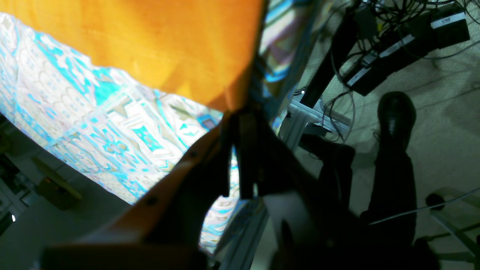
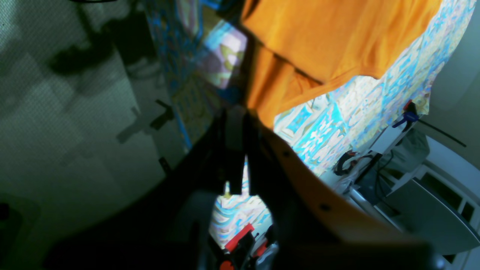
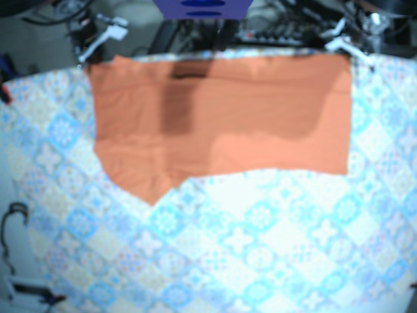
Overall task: Fold the T-shirt properly
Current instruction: 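Lift the shoulder edge and pull the shirt toward the robot, then open both grippers, release the shoulder edge and raise them outward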
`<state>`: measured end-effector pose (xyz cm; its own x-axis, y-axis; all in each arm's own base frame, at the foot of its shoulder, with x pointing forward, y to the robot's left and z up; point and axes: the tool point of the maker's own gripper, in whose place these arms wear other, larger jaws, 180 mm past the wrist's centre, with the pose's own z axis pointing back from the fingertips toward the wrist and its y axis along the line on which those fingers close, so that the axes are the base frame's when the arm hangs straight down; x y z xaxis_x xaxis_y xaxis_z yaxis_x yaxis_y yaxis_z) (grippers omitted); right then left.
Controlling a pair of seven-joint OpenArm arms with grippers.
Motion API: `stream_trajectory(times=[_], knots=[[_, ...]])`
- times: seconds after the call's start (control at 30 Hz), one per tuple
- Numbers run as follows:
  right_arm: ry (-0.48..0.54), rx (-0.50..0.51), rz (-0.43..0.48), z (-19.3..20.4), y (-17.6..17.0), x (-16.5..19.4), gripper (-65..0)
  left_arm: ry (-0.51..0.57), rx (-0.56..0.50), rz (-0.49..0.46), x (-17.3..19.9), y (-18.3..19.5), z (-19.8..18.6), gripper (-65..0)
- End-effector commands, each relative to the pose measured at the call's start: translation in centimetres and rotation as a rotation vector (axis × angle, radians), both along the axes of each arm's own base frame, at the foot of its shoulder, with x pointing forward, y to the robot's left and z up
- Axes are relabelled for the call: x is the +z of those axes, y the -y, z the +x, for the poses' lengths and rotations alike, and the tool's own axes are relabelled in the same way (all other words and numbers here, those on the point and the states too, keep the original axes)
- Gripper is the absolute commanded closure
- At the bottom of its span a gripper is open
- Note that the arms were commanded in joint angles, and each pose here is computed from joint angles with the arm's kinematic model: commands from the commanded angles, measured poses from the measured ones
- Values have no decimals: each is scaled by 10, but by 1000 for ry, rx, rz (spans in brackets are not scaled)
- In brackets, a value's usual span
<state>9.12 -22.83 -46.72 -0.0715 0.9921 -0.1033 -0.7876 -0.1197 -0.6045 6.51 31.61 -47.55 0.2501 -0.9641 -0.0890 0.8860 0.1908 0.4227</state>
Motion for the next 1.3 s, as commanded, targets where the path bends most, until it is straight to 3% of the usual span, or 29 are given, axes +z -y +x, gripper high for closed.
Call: stream_trajectory(times=[0.0, 0.17, 0.43, 0.67, 0.83, 1.27], knots=[[17, 3, -9, 2, 2, 4, 0, -23, -1, 7, 0, -3, -5, 0], [17, 4, -10, 2, 2, 4, -10, -22, -1, 7, 0, -3, -4, -8], [12, 8, -6, 0, 2, 3, -188, -19, -1, 7, 1, -3, -3, -204], [12, 8, -6, 0, 2, 3, -268, -19, -1, 7, 1, -3, -3, -289], [16, -1, -15, 1, 5, 5, -276, -12, 0, 14, 2, -7, -1, -324], [41, -20, -33, 6, 15, 13, -276, 147, 62, 28, 33, -43, 37, -323]])
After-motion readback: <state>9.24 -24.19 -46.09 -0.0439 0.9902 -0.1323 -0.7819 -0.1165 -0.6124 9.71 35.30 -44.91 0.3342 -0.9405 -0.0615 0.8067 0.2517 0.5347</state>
